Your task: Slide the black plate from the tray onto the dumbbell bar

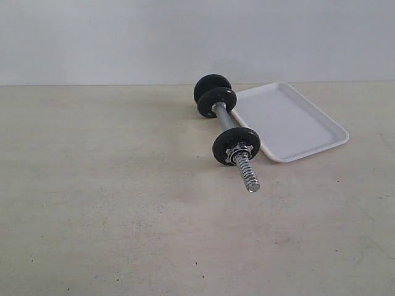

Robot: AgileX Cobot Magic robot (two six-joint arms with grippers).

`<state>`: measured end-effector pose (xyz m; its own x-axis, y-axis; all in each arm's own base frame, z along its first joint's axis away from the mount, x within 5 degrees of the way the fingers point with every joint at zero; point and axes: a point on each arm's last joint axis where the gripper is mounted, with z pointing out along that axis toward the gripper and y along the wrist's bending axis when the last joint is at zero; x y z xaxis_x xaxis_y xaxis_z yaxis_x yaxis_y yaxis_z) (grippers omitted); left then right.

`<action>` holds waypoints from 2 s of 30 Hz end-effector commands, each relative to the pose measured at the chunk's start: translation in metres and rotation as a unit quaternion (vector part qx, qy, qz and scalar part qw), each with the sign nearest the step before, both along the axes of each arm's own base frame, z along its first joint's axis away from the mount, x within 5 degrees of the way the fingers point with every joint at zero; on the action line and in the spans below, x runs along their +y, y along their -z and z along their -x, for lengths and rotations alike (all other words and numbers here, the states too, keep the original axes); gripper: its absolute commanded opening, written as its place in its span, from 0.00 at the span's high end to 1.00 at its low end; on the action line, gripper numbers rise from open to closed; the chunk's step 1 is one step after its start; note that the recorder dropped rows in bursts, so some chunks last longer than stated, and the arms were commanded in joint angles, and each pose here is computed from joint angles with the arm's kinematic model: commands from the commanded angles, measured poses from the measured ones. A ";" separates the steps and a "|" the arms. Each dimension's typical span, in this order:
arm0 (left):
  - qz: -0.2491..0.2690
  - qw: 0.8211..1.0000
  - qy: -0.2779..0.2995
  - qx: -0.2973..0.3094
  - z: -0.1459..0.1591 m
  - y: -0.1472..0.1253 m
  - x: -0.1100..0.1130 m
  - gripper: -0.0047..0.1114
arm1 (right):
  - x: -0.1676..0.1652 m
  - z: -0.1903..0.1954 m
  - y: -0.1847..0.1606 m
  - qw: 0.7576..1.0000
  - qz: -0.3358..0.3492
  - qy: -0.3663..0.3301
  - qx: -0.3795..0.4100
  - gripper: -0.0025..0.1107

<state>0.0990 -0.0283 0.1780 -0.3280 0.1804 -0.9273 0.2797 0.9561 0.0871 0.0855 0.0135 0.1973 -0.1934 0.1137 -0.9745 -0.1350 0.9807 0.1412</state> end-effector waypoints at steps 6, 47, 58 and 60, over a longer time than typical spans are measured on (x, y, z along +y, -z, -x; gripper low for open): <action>0.001 1.000 -0.007 -0.001 0.000 0.001 0.001 0.92 | 0.000 0.001 0.001 1.000 -0.004 0.000 0.000 0.98; -0.475 0.873 -0.023 -0.110 0.045 -0.010 0.038 0.92 | -0.021 0.021 -0.012 0.987 0.024 0.128 -0.092 0.98; -0.107 0.986 -0.099 -0.076 0.045 -0.005 0.029 0.92 | -0.014 0.022 -0.009 0.992 0.045 0.087 -0.084 0.98; -0.069 0.989 -0.112 -0.073 0.045 -0.005 0.029 0.92 | -0.013 0.022 -0.009 0.991 0.063 0.082 -0.082 0.98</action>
